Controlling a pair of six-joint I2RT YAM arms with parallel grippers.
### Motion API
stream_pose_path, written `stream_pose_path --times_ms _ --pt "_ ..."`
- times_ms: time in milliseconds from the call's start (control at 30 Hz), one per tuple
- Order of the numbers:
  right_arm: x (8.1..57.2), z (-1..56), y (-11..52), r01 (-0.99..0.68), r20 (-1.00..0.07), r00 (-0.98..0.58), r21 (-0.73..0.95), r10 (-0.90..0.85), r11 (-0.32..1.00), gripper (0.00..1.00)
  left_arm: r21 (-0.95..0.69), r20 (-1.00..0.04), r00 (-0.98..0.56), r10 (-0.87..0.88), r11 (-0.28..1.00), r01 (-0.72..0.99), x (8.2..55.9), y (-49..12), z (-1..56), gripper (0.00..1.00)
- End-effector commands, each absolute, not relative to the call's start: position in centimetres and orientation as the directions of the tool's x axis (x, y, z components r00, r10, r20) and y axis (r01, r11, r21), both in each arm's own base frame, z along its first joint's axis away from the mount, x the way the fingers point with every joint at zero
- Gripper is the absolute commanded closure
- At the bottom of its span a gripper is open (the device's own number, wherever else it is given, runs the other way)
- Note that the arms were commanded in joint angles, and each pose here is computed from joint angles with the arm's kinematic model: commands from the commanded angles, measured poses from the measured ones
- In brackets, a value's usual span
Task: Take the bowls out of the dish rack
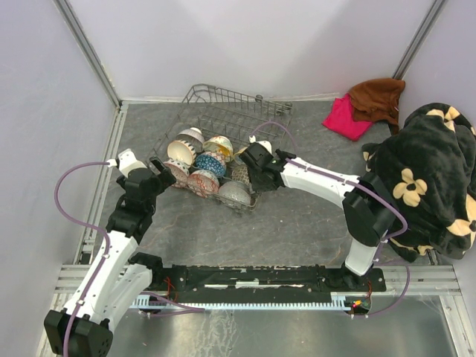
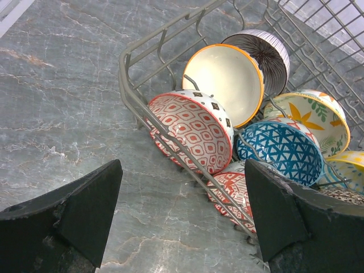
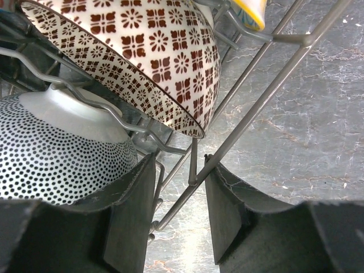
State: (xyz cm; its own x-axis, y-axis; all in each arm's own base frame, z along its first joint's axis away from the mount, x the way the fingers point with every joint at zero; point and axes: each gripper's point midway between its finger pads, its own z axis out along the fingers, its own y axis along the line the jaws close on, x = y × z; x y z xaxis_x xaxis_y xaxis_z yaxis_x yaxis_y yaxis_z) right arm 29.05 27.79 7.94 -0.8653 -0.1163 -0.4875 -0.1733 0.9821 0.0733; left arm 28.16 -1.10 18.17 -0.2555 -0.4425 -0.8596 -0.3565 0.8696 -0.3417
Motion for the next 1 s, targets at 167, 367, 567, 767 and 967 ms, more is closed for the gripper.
stream_pose_path --times_ms 167,367,567,767,967 --pt "30.9 12.4 31.7 -0.185 -0.626 -0.78 0.227 -0.002 0.956 0.5 -0.378 -0.861 -0.194 -0.471 0.846 -0.376 28.5 -0.7 19.1 0.05" --pt "30.7 15.1 30.1 -0.185 -0.669 -0.743 0.204 -0.001 0.961 0.43 -0.382 -0.861 -0.187 -0.472 0.845 -0.373 28.5 -0.7 19.4 0.05" --pt "30.9 18.3 27.9 -0.176 -0.725 -0.688 0.141 -0.019 0.974 0.34 -0.385 -0.862 -0.182 -0.473 0.845 -0.372 28.6 -0.7 19.7 0.05" --pt "34.0 19.4 24.4 -0.098 -0.751 -0.66 0.082 -0.003 0.992 0.29 -0.392 -0.862 -0.178 -0.475 0.847 -0.359 28.7 -0.9 20.2 0.05" --pt "39.1 18.1 21.6 -0.023 -0.739 -0.672 0.093 0.054 0.995 0.3 -0.393 -0.865 -0.176 -0.47 0.852 -0.347 28.8 -1.1 20.7 0.05"
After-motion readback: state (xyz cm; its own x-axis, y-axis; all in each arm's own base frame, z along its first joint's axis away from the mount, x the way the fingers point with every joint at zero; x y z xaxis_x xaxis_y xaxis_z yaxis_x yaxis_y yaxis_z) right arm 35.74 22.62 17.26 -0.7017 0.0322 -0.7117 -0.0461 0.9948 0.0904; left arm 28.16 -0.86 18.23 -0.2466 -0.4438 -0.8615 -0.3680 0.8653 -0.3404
